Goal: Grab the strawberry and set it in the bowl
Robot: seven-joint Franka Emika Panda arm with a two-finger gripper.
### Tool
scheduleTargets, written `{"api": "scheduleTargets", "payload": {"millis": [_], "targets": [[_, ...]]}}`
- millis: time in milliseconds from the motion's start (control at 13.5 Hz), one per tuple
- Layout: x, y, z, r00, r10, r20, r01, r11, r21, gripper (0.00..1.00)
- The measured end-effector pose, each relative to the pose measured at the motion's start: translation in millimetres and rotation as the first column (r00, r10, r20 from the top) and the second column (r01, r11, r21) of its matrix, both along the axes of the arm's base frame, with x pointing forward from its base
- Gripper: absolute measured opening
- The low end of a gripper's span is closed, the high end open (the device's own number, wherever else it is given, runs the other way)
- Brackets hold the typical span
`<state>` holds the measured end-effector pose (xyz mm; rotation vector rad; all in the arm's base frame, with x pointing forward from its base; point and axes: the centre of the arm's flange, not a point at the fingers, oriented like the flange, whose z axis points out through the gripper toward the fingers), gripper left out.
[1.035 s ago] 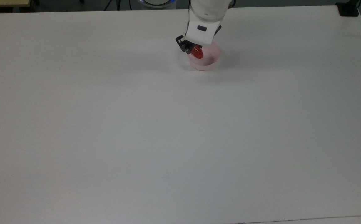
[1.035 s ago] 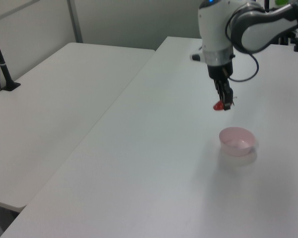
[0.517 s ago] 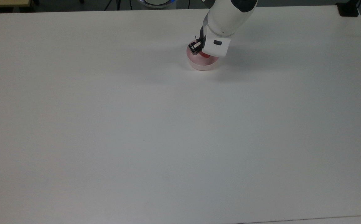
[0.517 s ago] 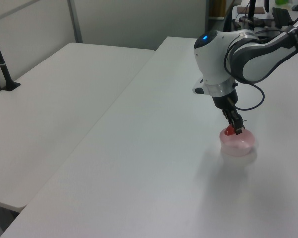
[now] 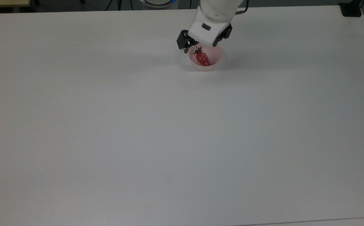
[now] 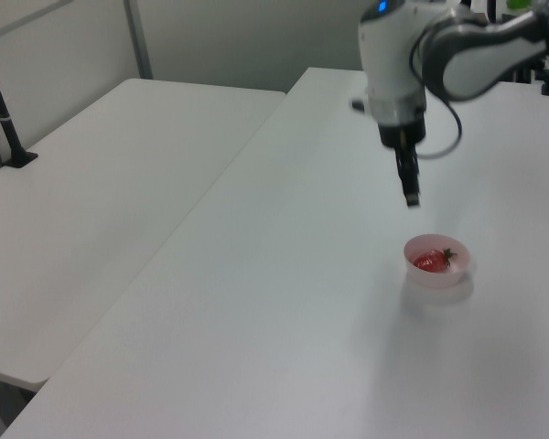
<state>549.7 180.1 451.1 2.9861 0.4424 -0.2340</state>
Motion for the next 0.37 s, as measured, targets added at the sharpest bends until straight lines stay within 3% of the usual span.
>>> {"api": "scheduleTargets", "payload": {"millis": [370], "targets": [[26.5, -81.9, 73.5, 0.967, -0.21, 0.145, 0.206, 0.978, 0.04, 1.0]]}}
